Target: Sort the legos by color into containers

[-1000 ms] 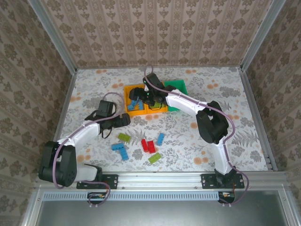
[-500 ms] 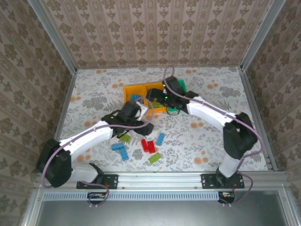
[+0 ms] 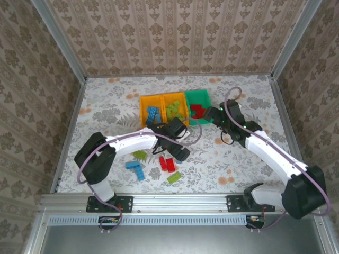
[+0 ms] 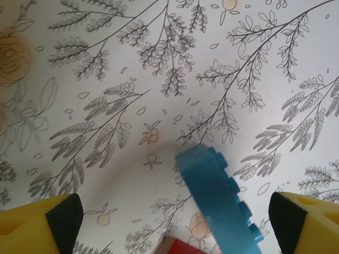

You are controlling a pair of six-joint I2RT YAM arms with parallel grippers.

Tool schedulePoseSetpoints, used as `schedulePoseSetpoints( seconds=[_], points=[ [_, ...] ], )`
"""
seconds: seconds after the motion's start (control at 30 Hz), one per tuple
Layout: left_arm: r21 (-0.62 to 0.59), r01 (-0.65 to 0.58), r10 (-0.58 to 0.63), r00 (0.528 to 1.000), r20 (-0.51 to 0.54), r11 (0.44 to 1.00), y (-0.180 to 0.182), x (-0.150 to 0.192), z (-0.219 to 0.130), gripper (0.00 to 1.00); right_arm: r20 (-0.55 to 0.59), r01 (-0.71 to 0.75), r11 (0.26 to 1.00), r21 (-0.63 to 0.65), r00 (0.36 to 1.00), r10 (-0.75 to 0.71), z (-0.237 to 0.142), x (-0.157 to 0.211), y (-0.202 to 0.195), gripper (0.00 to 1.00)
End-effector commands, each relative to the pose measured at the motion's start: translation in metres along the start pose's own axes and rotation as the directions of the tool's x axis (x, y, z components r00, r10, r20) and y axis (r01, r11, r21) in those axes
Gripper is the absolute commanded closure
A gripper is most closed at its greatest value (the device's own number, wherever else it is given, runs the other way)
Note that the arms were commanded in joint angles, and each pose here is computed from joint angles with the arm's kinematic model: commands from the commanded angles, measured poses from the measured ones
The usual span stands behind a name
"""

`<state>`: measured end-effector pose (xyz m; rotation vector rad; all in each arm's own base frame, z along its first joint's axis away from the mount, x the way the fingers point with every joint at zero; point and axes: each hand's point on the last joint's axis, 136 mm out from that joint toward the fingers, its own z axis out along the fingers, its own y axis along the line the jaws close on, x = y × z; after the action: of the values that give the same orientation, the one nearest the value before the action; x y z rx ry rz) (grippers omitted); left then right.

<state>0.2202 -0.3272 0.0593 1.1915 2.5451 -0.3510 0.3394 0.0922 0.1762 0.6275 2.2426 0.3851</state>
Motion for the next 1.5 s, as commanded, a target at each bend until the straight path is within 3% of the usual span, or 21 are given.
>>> schedulePoseSetpoints(
  seconds=[0.0, 0.27, 0.57, 0.7, 0.83, 0.93, 1.07, 1.13, 1.3, 1.47],
  points=[
    [0.036, -0.038, 0.04, 0.997, -0.064, 0.999, -0.011, 0.005, 0.005, 0.1, 0.045, -0.049, 0.997, 0.062, 0.998, 0.047, -0.013, -0.003, -0.029, 0.0],
    [0.064, -0.074, 0.082, 0.987, -0.135, 0.995, -0.022, 0.016, 0.021, 0.22, 0.071, -0.094, 0.991, 0.096, 0.994, 0.087, -0.024, -0.005, -0.056, 0.0],
    [0.058, -0.076, 0.084, 0.985, -0.152, 0.995, -0.021, 0.013, 0.03, 0.62, 0.027, -0.092, 0.988, 0.124, 0.996, 0.089, -0.017, 0.0, -0.06, 0.0],
    [0.027, -0.043, 0.046, 0.993, -0.105, 0.999, -0.012, 0.002, 0.022, 0.72, 0.017, -0.092, 0.988, 0.12, 0.996, 0.091, -0.015, 0.002, -0.059, 0.01],
    [0.013, 0.073, -0.073, 0.997, 0.033, 0.997, 0.014, -0.024, -0.005, 0.77, -0.008, -0.091, 0.99, 0.103, 0.996, 0.092, -0.009, 0.008, -0.057, 0.0],
    [0.043, 0.219, -0.223, 0.957, 0.188, 0.975, 0.05, -0.046, -0.037, 0.77, -0.053, -0.098, 0.992, 0.084, 0.993, 0.103, 0.0, 0.019, -0.054, 0.0],
    [0.103, 0.394, -0.403, 0.836, 0.371, 0.913, 0.106, -0.063, -0.078, 0.76, -0.142, -0.097, 0.995, 0.009, 0.985, 0.097, 0.015, 0.042, -0.04, 0.0],
    [0.092, 0.432, -0.429, 0.803, 0.413, 0.897, 0.128, -0.066, -0.09, 0.75, -0.179, -0.05, 0.998, -0.041, 0.983, 0.042, 0.021, 0.055, -0.025, 0.02],
    [0.009, 0.505, -0.463, 0.786, 0.41, 0.863, 0.172, -0.066, -0.096, 0.74, -0.264, 0.203, 0.977, -0.07, 0.94, -0.214, 0.026, 0.094, 0.013, 0.03],
    [0.018, 0.609, -0.571, 0.732, 0.371, 0.793, 0.208, -0.056, -0.083, 0.75, -0.39, 0.365, 0.926, -0.092, 0.843, -0.371, 0.033, 0.148, 0.044, 0.07]
  ],
)
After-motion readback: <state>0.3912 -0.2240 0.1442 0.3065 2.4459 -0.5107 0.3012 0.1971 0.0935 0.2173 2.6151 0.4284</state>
